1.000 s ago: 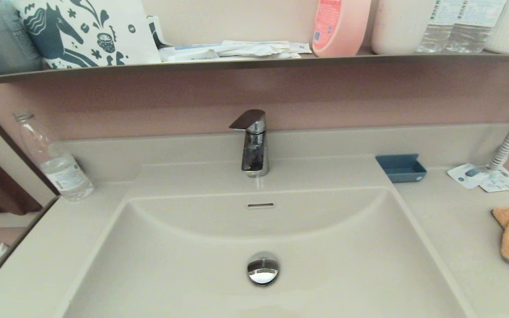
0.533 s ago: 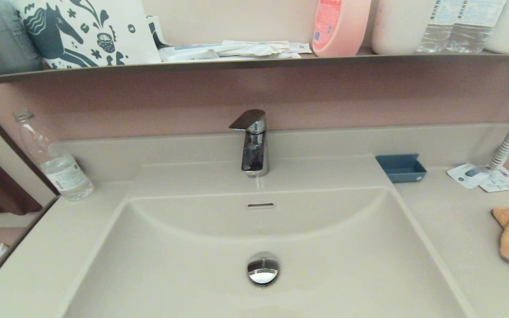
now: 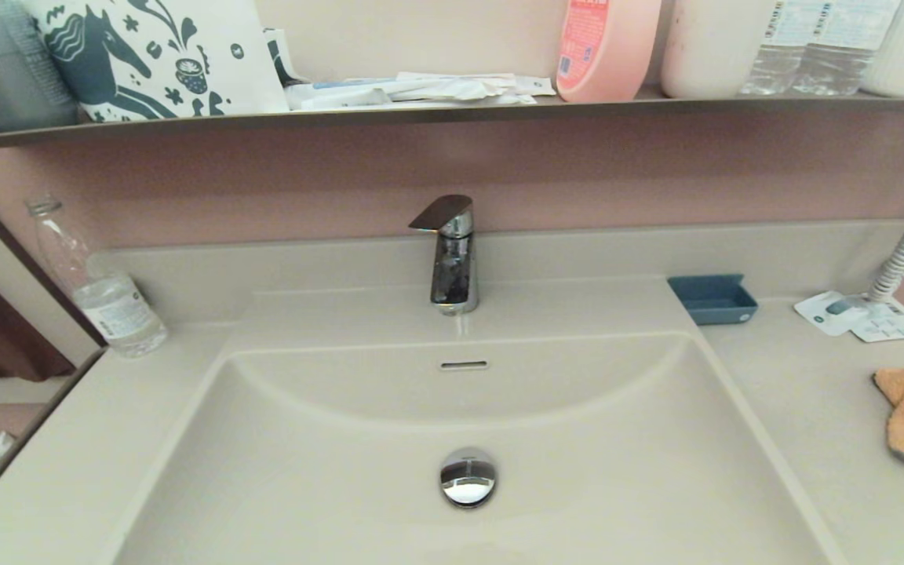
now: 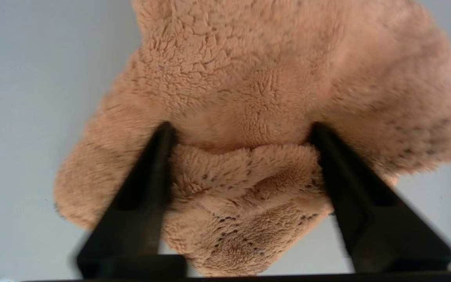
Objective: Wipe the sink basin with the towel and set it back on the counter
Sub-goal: Pick up the cloth
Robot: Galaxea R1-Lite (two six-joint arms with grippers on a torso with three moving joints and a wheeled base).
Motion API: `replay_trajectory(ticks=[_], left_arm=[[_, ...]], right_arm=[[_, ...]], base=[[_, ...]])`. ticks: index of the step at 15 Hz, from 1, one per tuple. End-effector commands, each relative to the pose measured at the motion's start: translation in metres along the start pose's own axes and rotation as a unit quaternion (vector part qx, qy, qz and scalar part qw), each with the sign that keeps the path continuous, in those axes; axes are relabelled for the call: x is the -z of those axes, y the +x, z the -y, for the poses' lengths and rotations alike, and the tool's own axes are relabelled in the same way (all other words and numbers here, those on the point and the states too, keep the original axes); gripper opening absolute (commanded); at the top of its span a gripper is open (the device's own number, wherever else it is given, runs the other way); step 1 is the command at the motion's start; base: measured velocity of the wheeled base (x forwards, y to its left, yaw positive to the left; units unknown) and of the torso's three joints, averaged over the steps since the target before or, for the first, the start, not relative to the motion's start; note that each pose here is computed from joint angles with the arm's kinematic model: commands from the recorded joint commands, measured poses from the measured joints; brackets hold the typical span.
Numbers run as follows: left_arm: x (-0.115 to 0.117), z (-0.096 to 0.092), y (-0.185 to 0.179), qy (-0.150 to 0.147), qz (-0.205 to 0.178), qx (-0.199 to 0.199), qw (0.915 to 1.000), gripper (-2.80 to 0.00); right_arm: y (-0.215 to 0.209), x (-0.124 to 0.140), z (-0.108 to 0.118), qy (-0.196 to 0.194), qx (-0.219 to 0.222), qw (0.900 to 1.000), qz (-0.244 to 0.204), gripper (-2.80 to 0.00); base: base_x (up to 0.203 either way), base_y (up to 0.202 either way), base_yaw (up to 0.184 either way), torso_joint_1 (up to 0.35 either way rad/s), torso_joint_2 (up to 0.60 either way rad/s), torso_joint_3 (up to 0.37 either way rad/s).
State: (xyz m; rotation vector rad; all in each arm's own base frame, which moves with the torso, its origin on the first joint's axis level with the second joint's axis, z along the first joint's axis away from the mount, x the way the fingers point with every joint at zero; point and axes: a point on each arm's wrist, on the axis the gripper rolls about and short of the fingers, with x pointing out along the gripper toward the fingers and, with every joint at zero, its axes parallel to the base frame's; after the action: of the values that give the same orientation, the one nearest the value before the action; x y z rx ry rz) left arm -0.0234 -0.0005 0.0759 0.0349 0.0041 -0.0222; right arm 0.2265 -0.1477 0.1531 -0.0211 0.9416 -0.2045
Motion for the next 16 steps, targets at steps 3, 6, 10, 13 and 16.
replay_trajectory(ticks=[3,6,10,13,16], left_arm=[[0.0,0.0,0.0,0.0,-0.001,0.0,1.0,-2.8],[0.0,0.0,0.0,0.0,-0.001,0.0,1.0,-2.8],[0.0,0.0,0.0,0.0,-0.001,0.0,1.0,-2.8],[0.0,0.0,0.0,0.0,-0.001,0.0,1.0,-2.8],[0.0,0.0,0.0,0.0,-0.001,0.0,1.0,-2.8]], right_arm=[[-0.013,0.0,-0.001,-0.003,0.007,1.0,0.012,-2.8],[-0.035,0.001,-0.006,-0.005,0.011,1.0,0.022,-2.8],[-0.082,-0.003,-0.017,-0.014,0.012,0.998,0.053,-2.8],[-0.147,-0.017,-0.041,-0.02,-0.043,0.992,0.118,-2.8],[-0.217,-0.031,-0.083,-0.028,-0.146,0.973,0.176,-2.8]], base=[[0.0,0.0,0.0,0.0,0.0,0.0],[0.0,0.0,0.0,0.0,0.0,0.0],[0.0,0.0,0.0,0.0,0.0,0.0],[0.0,0.0,0.0,0.0,0.0,0.0],[0.0,0.0,0.0,0.0,0.0,0.0]])
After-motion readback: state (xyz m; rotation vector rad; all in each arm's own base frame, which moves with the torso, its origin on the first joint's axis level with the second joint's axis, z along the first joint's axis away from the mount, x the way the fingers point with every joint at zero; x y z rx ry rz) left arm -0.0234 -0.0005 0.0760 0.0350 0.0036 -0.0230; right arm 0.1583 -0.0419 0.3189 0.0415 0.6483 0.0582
